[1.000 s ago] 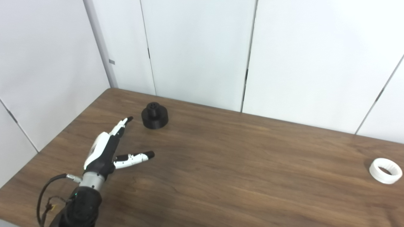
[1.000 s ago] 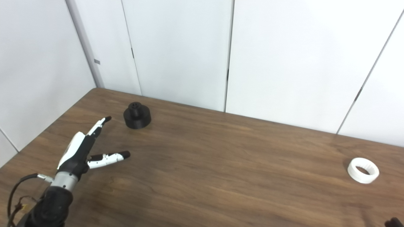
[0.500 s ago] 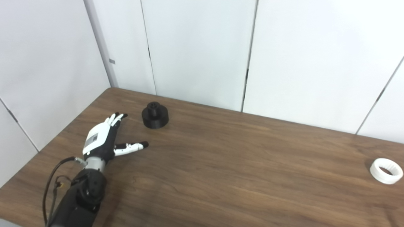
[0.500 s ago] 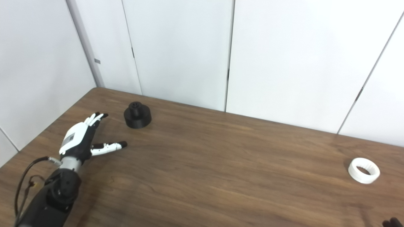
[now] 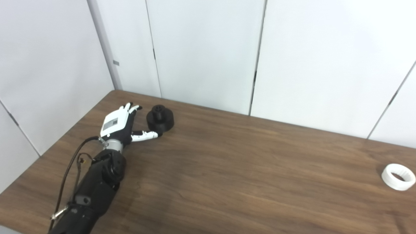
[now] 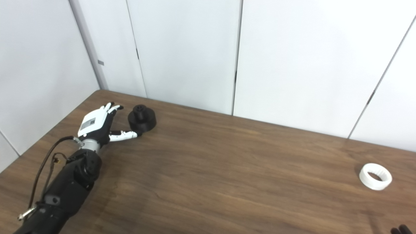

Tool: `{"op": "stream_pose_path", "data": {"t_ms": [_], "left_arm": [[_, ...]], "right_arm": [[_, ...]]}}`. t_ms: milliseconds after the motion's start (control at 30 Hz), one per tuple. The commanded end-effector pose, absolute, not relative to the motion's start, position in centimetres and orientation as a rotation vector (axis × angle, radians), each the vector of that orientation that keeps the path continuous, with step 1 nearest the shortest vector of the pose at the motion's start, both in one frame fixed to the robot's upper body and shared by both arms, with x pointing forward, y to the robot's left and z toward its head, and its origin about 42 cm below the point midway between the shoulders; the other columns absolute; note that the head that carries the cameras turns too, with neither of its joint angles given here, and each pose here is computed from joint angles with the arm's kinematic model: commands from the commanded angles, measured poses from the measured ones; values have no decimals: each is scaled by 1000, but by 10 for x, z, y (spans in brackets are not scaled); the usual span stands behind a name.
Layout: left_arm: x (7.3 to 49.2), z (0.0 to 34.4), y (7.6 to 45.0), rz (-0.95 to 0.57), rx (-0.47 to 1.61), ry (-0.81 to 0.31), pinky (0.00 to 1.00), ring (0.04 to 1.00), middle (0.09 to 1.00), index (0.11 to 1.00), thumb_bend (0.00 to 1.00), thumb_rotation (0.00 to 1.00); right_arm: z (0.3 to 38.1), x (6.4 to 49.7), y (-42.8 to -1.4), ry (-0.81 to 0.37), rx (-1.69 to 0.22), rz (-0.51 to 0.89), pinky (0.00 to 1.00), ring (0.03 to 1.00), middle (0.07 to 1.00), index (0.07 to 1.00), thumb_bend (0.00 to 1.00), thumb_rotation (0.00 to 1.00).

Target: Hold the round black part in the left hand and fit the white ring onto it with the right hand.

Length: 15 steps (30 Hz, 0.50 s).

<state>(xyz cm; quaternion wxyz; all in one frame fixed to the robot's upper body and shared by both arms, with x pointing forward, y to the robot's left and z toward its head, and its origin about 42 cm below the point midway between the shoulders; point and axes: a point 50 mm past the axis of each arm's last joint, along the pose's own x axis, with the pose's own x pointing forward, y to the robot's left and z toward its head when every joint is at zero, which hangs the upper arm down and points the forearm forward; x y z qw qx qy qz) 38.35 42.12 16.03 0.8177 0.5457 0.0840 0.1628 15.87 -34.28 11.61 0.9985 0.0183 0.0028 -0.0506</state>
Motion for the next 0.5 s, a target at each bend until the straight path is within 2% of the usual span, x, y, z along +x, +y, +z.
{"op": "stream_pose_path", "data": {"t_ms": [0, 467], "left_arm": [[409, 195, 423, 402, 1154, 109, 1000, 1000, 1000, 882, 1000, 607], [432, 195, 419, 417, 1169, 233, 1000, 1000, 1000, 871, 1000, 615]], "right_arm": [[129, 164, -342, -50, 20, -74, 1000, 999, 966, 960, 647, 1000], [130, 163, -344, -52, 23, -75, 1000, 1000, 957, 949, 651, 1000]]}}
